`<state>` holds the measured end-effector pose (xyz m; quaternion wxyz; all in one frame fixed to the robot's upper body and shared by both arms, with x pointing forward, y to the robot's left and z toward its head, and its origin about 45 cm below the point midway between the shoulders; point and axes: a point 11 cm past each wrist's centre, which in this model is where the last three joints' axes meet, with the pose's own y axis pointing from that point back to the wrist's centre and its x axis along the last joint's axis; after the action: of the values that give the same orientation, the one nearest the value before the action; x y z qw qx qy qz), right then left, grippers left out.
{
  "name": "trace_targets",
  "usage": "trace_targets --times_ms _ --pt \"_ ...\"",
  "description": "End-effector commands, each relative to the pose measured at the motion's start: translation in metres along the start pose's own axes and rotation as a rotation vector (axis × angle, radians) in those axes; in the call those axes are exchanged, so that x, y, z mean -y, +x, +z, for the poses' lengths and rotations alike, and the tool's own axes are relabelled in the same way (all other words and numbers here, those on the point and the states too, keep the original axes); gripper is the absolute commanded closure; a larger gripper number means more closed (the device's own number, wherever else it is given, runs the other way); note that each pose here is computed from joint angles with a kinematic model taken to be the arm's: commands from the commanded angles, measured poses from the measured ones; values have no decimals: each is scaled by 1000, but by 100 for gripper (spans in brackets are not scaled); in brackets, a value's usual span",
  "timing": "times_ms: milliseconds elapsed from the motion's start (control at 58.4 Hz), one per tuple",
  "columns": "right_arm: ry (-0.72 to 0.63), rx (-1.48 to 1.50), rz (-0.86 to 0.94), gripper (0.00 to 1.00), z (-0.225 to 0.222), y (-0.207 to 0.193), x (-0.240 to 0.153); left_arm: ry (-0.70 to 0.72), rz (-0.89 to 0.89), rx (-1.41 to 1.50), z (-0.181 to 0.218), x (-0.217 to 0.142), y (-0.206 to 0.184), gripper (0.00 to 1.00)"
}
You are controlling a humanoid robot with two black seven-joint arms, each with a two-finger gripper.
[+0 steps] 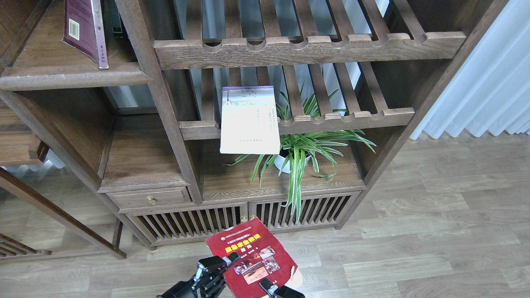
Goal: Organize books on shelf
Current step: 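Carry the red-and-white book with the left gripper up to the upper shelf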
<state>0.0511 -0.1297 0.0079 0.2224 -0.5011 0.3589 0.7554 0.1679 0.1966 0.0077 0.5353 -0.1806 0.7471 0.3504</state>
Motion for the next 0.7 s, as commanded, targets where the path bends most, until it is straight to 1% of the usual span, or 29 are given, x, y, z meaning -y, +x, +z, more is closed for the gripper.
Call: trace_targets --times_ms 0,137,325,394,514,634,668,685 --pt "-16 -31 54 14 0 15 -7 -21 -20 124 37 -26 -27 94" --pt "-12 -29 66 12 0 19 -8 -25 -6 248 66 -63 -51 94" --pt "-10 -29 82 12 -1 24 -10 -29 13 400 90 -108 -88 94" --pt "-9 -29 85 12 -2 25 -10 -78 36 455 112 -125 -99 94" --pt "-11 -28 99 11 -1 29 -11 -194 45 576 156 -155 -140 94" --pt "-14 -27 114 10 -1 34 -12 -263 17 640 176 -166 -169 94" --pt "-15 -27 118 10 0 35 -12 -287 11 671 183 -172 -181 94" --pt "-16 -28 117 10 0 35 -12 -329 10 734 197 -184 -206 94"
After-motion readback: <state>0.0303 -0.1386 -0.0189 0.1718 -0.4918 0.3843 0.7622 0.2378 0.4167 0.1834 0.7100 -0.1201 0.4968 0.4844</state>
